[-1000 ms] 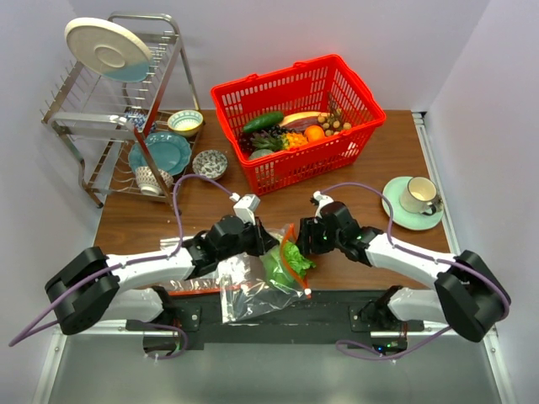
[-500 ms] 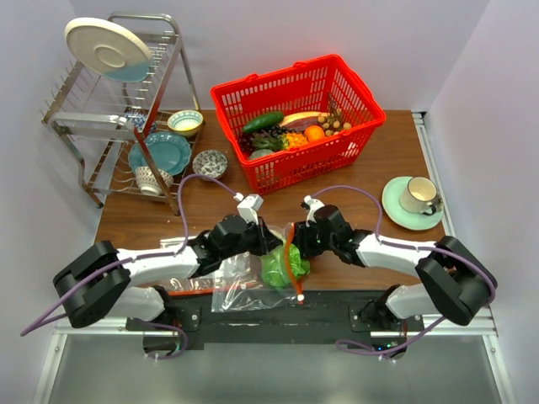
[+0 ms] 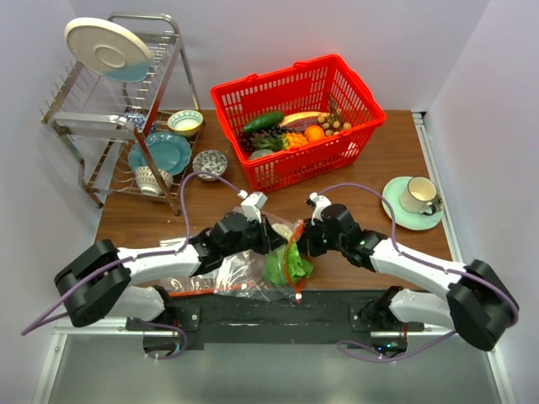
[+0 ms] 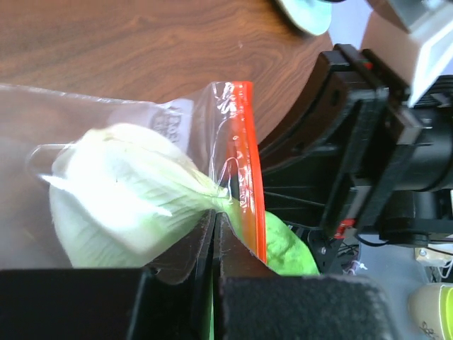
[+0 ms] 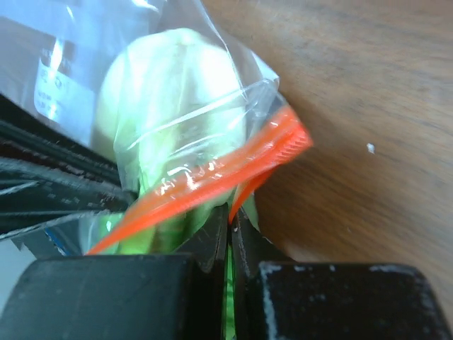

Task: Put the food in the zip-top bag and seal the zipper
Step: Adjust the zipper food storage bag at the center of the board.

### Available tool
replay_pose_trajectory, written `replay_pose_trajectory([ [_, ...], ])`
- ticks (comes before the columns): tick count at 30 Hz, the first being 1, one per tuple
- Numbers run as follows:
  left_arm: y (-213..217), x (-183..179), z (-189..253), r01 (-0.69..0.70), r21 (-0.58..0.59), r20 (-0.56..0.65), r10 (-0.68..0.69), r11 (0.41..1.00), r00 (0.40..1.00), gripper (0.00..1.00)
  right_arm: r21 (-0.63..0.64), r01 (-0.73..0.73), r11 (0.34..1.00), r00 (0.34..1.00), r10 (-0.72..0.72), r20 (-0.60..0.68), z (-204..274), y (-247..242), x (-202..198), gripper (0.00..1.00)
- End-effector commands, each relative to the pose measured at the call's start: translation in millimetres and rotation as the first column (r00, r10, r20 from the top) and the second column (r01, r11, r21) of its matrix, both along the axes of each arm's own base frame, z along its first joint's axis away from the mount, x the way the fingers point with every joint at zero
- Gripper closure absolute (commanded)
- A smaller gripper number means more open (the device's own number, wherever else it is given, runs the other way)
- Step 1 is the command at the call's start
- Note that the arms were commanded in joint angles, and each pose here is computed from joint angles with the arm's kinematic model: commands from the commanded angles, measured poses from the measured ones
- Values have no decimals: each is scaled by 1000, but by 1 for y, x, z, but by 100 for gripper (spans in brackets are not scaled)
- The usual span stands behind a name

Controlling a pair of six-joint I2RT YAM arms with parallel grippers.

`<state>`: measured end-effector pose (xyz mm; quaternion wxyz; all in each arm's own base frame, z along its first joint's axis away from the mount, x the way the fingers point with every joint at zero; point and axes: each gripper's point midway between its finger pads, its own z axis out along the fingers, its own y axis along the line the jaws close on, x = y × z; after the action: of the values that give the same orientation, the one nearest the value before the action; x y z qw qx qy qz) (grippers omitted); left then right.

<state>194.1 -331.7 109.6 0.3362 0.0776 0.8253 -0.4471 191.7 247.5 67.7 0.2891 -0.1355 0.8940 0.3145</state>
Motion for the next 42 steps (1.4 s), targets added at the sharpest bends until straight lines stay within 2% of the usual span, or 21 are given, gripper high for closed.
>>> replay_pose_trajectory([
  [1,-5,8,23,16,18,68,-17,1000,998,91,71,0,997,993,-9,118,69,11,17,100],
  [2,-7,10,28,19,26,72,-21,999,997,76,55,0,998,994,-6,111,70,8,14,100],
  [4,-7,12,32,16,42,76,-19,999,997,58,52,9,999,993,-15,119,79,6,15,100],
  [5,-8,13,34,15,50,72,-19,999,997,44,44,18,999,994,-23,111,80,2,13,100],
  [8,-4,11,44,9,47,78,-13,999,997,31,35,47,998,994,-50,102,86,-3,12,100],
  [10,0,14,59,-13,38,105,9,999,994,28,34,60,998,993,-63,104,91,-5,13,100],
  [16,14,13,76,-37,77,134,26,996,991,30,26,63,998,992,-65,106,99,-7,12,100],
  [22,23,13,66,-64,115,122,49,991,991,38,35,64,997,993,-67,96,100,-6,12,100],
  [25,24,11,69,-64,111,124,50,992,991,38,31,61,998,994,-63,93,102,-5,12,100],
  [34,45,2,56,-138,310,165,90,941,982,30,29,65,997,995,-67,69,99,-1,13,100],
  [39,53,1,60,-187,369,216,112,911,970,43,32,66,997,996,-68,63,97,0,14,100],
  [41,54,0,58,-188,395,224,104,899,969,57,37,64,997,996,-66,59,96,2,14,100],
  [42,52,2,59,-190,402,228,103,896,968,68,39,56,998,997,-59,54,96,3,13,100],
])
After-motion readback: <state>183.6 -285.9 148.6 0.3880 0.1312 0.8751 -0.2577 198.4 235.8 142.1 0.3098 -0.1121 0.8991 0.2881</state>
